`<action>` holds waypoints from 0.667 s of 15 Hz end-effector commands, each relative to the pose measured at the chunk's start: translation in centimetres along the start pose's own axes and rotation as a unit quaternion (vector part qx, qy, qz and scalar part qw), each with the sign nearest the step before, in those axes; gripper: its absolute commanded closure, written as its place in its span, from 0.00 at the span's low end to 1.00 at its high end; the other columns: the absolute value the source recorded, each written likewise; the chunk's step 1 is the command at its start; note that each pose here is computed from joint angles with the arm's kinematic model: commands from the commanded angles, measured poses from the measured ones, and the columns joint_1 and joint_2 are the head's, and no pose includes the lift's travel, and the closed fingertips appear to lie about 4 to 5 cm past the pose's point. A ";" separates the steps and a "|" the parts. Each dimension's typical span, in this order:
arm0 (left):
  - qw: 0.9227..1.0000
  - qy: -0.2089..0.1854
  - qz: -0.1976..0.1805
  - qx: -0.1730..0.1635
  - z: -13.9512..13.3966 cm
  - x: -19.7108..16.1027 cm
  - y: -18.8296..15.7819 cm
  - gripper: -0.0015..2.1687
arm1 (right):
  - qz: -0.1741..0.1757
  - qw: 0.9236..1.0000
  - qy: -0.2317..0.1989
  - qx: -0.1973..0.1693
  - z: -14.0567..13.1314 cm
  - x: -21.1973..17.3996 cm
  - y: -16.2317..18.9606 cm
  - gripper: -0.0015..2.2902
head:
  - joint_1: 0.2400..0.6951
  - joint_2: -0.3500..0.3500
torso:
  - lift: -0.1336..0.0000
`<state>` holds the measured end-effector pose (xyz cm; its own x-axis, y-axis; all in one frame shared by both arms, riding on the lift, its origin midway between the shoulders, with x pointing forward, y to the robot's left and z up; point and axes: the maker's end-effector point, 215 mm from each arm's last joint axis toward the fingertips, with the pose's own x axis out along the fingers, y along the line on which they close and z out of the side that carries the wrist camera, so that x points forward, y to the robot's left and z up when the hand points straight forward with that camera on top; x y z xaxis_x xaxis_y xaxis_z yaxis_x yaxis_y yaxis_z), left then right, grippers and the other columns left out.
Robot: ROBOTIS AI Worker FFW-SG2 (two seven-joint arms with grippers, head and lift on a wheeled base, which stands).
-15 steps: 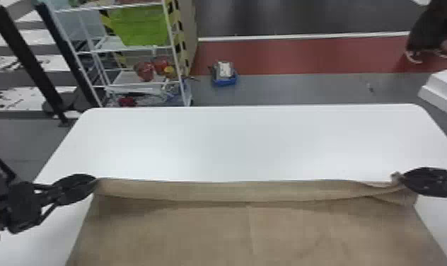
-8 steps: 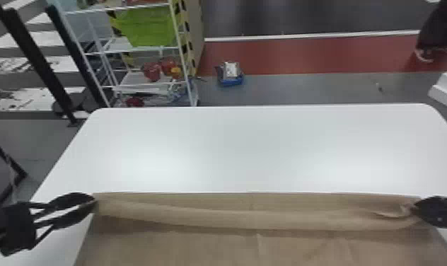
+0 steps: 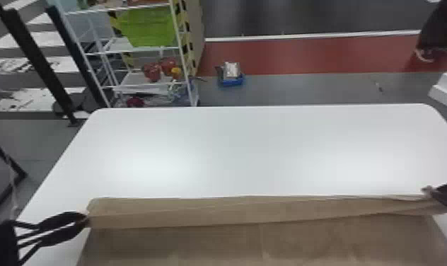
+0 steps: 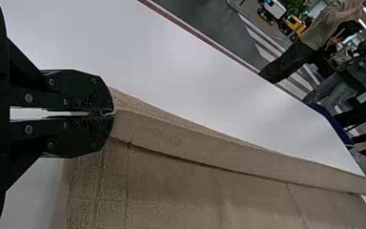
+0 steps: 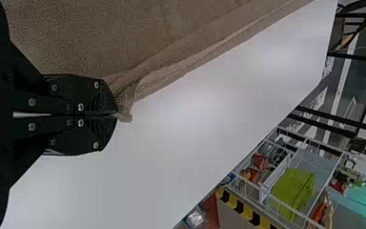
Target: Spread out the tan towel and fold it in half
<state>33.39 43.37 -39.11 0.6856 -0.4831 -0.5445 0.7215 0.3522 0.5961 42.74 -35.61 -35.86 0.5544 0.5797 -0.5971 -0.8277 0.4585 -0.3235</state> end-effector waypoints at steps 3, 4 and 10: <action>1.000 0.000 -0.010 0.018 0.0 -1.2 -1.8 0.50 | 0.026 0.999 0.020 0.005 -2.2 0.2 2.7 0.63 | 1.00 0.66 | 0.00; 1.000 -0.002 -0.014 0.021 0.1 -1.0 -2.2 0.50 | 0.038 0.999 0.025 -0.005 -2.3 1.0 3.7 0.63 | 1.00 0.66 | 0.00; 0.998 -0.011 -0.011 0.058 1.8 -1.8 -3.4 0.50 | 0.014 1.000 0.020 -0.017 -0.6 -0.1 1.4 0.63 | 1.00 0.69 | 0.00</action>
<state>30.23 41.84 -39.57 0.6608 -0.5085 -0.5520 0.7289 0.2592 0.6337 40.74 -34.48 -38.52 0.4976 0.5743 -0.6501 -0.8629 0.4041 -0.3035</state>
